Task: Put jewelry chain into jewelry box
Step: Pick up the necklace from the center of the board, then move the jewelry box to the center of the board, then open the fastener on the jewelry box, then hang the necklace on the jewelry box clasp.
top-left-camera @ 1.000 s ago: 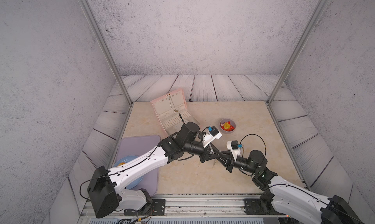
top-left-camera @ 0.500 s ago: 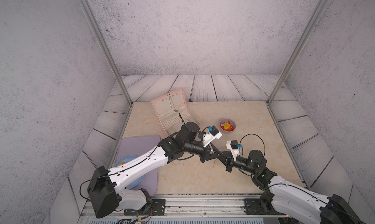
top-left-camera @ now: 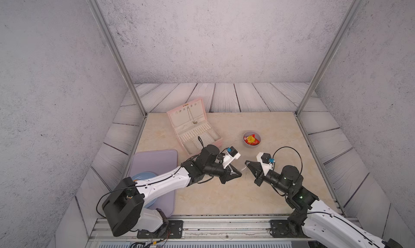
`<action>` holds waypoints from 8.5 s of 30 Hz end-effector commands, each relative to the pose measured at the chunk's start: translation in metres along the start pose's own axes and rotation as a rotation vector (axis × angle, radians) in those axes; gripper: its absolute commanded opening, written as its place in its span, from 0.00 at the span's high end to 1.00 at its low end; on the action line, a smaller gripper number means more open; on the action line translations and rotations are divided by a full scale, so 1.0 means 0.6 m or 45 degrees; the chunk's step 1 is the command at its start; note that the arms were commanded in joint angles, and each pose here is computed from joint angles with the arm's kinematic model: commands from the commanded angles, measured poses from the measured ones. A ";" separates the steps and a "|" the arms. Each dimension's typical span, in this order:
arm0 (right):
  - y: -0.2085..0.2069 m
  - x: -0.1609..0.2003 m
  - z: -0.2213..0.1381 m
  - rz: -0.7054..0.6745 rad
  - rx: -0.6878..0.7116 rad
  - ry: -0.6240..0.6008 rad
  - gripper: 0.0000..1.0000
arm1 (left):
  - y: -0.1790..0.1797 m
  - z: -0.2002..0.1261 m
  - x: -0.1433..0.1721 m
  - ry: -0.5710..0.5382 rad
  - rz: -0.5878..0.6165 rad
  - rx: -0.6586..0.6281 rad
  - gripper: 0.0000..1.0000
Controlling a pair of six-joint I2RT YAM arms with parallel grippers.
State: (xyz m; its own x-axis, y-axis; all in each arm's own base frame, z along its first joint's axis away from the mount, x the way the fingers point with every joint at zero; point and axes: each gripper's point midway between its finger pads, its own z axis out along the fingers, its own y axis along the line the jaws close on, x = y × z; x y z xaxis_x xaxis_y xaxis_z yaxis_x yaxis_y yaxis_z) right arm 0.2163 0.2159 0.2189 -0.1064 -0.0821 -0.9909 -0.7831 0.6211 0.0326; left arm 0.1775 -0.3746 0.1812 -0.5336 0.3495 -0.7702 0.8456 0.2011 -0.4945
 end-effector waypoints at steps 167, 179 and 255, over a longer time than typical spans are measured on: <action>0.024 -0.041 0.008 -0.322 0.061 0.241 1.00 | 0.382 -0.118 -0.091 0.657 1.436 -1.284 0.78; 0.023 -0.043 0.006 -0.319 0.071 0.236 1.00 | 0.359 -0.128 -0.099 0.577 1.353 -1.287 0.77; -0.034 -0.095 0.287 -0.016 0.252 0.463 1.00 | 0.235 -0.240 -0.141 -0.616 0.071 -0.673 1.00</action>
State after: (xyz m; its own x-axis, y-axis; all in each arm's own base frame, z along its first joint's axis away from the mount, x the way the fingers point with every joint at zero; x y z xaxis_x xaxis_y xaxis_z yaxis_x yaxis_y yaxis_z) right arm 0.3310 0.3472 0.2518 -0.2888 -0.3742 -0.8812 -0.7186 0.6930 -0.0588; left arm 0.3332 -0.2539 0.2217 -0.3035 -0.0155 -0.9527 0.7489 0.6142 -0.2486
